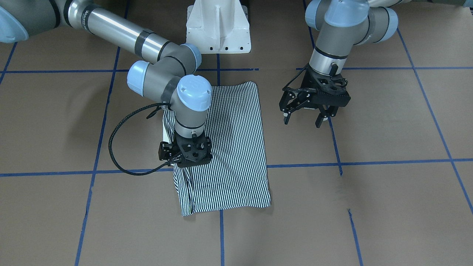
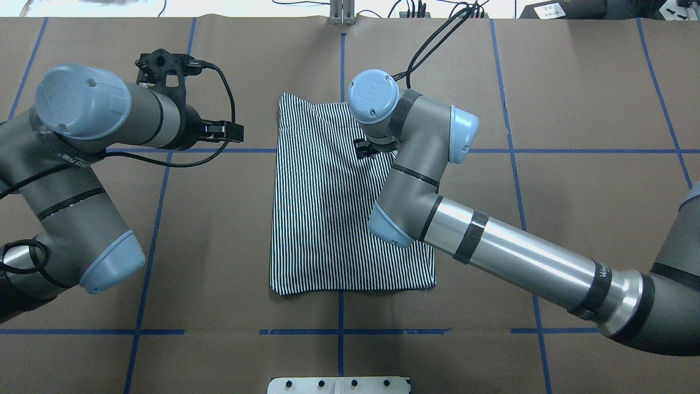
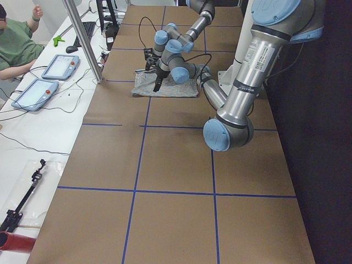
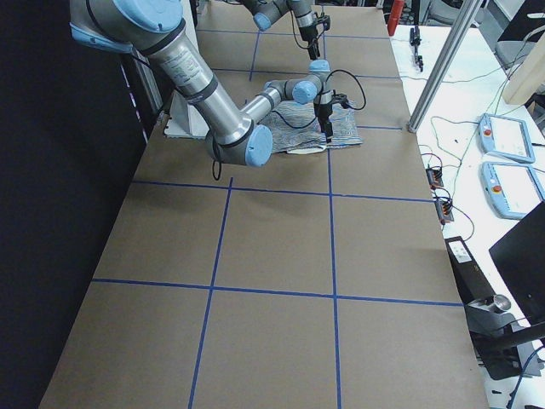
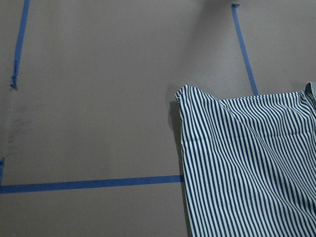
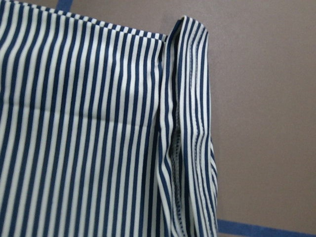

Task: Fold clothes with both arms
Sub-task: 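Raise the right gripper toward the shirt's far end, then move the left gripper down to the shirt's end nearest the robot, then move the right gripper down beside the left gripper at the near end, then grasp the shirt's near edge with both grippers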

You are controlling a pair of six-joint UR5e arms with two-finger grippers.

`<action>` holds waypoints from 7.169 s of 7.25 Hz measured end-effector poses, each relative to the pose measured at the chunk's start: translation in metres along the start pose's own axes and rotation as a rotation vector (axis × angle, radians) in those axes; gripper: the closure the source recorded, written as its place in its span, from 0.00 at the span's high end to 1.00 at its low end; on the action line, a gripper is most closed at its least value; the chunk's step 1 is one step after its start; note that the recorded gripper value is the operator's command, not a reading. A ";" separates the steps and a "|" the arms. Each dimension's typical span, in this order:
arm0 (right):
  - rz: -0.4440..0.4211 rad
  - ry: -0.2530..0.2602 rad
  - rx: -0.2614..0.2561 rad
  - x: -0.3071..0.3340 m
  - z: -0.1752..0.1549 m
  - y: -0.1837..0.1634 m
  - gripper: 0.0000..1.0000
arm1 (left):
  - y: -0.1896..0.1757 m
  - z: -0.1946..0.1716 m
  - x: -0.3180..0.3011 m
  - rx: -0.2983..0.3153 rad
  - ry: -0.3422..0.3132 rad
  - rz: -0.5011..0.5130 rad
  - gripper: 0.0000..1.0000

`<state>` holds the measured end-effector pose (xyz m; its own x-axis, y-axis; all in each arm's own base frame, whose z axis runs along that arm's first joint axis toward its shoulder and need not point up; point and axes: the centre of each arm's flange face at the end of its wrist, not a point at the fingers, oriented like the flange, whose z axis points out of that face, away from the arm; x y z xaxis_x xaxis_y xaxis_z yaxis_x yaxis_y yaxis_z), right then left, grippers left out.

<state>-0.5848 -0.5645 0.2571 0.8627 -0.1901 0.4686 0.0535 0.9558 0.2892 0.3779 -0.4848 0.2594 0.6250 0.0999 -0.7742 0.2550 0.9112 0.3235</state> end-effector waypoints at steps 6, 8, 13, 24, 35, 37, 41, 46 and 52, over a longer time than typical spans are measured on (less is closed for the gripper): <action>-0.011 0.097 -0.018 0.128 0.034 -0.039 1.00 | 0.002 0.002 -0.003 -0.004 -0.005 0.000 1.00; 0.004 0.001 -0.037 0.157 0.005 -0.044 1.00 | 0.003 0.002 -0.002 -0.007 -0.003 -0.008 1.00; 0.179 -0.249 -0.112 0.163 -0.065 0.005 1.00 | 0.138 0.045 0.081 -0.251 -0.068 -0.561 1.00; 0.222 -0.281 -0.103 0.167 -0.079 0.030 1.00 | 0.227 0.081 0.144 -0.264 -0.249 -0.642 0.53; 0.521 -0.318 -0.186 0.082 -0.097 0.126 1.00 | 0.208 0.034 0.149 -0.266 -0.139 -0.436 0.00; 0.706 -0.287 -0.215 0.020 -0.090 0.183 1.00 | 0.208 0.032 0.150 -0.270 -0.125 -0.386 0.00; 0.991 -0.221 -0.200 -0.041 -0.072 0.242 1.00 | 0.208 0.031 0.151 -0.269 -0.117 -0.377 0.00; 1.012 -0.160 -0.186 -0.061 -0.047 0.256 1.00 | 0.208 0.031 0.151 -0.269 -0.118 -0.374 0.00; 1.001 -0.129 -0.193 -0.061 -0.043 0.267 0.00 | 0.207 0.030 0.151 -0.268 -0.117 -0.376 0.00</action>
<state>-0.6016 -0.2882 0.2697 0.4965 0.7019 0.5108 -0.5706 0.7073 -0.4173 0.5475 -0.2935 0.2258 0.6086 -0.2879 -0.7394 0.2896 0.9482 -0.1308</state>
